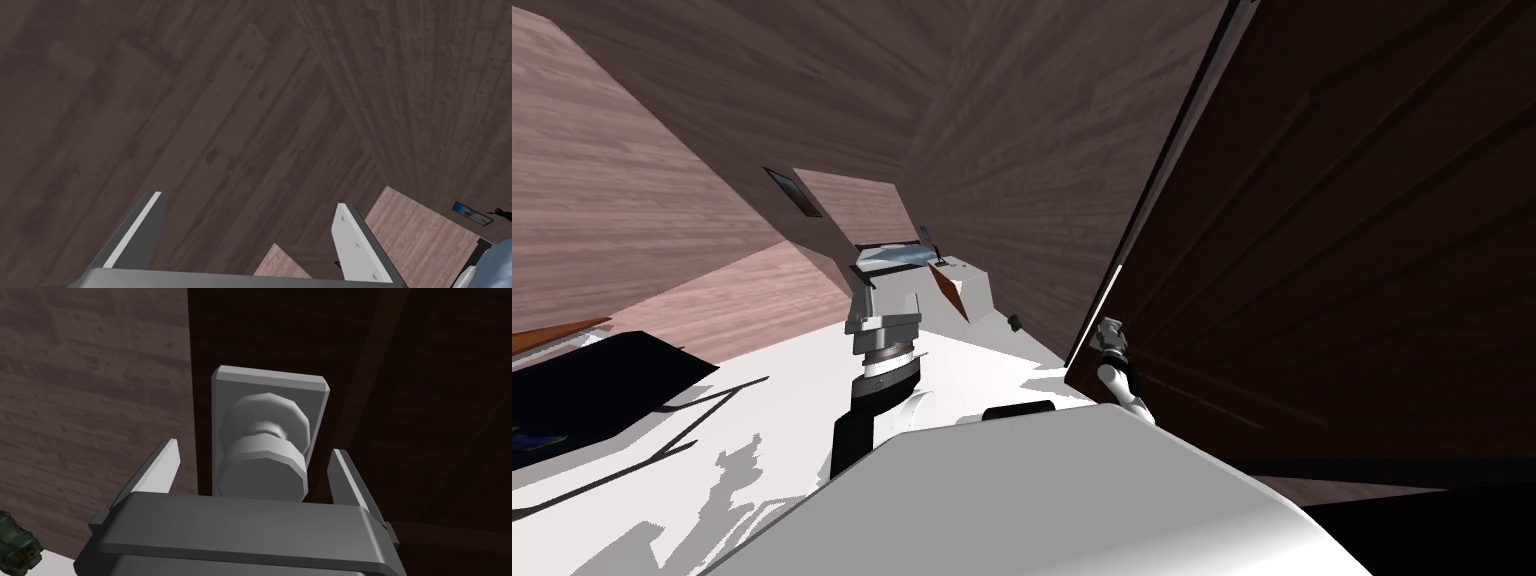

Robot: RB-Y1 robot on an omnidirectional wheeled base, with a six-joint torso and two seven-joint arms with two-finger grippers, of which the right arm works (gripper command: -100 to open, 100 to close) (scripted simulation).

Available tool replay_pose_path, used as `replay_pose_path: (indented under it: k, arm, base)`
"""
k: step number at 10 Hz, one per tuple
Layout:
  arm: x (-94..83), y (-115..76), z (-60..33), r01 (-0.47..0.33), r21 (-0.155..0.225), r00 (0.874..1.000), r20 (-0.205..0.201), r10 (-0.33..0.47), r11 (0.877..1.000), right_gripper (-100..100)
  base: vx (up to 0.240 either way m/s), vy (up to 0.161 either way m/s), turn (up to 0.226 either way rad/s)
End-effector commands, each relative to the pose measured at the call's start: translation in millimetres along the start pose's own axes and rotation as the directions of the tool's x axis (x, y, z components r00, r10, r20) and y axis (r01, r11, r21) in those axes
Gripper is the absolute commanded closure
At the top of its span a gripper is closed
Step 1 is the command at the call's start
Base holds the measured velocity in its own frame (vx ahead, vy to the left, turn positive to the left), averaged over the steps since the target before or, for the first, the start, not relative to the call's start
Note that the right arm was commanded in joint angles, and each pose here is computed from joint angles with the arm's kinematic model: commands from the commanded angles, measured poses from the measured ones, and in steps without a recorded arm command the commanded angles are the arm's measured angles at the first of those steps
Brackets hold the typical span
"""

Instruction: Pull the door open

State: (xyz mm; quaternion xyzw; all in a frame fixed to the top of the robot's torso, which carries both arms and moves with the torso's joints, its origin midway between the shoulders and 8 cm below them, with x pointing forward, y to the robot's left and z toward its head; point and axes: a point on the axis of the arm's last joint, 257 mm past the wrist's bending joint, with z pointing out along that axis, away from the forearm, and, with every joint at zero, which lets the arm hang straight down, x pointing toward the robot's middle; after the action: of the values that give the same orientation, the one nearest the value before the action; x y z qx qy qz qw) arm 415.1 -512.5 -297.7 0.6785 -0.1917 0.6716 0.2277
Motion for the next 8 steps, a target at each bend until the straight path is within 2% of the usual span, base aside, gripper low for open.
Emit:
replay_pose_path:
  k: [1, 2, 7, 8]
  arm:
    - [0.0, 0.0, 0.0, 0.000, 0.000, 1.000, 0.000, 0.000, 1.000, -100]
    - [0.0, 0.0, 0.0, 0.000, 0.000, 1.000, 0.000, 0.000, 1.000, 100]
    - [0.0, 0.0, 0.0, 0.000, 0.000, 1.000, 0.000, 0.000, 1.000, 100]
    - [-0.1, -4.1, -1.1, -0.005, 0.017, 1.000, 0.001, 0.005, 1.000, 100]
  base:
    - [0.049, -0.022, 0.009]
    - [-0.006, 0.001, -0.015]
    - [-0.009, 0.001, 0.001]
    - [-0.126, -0.017, 0.102]
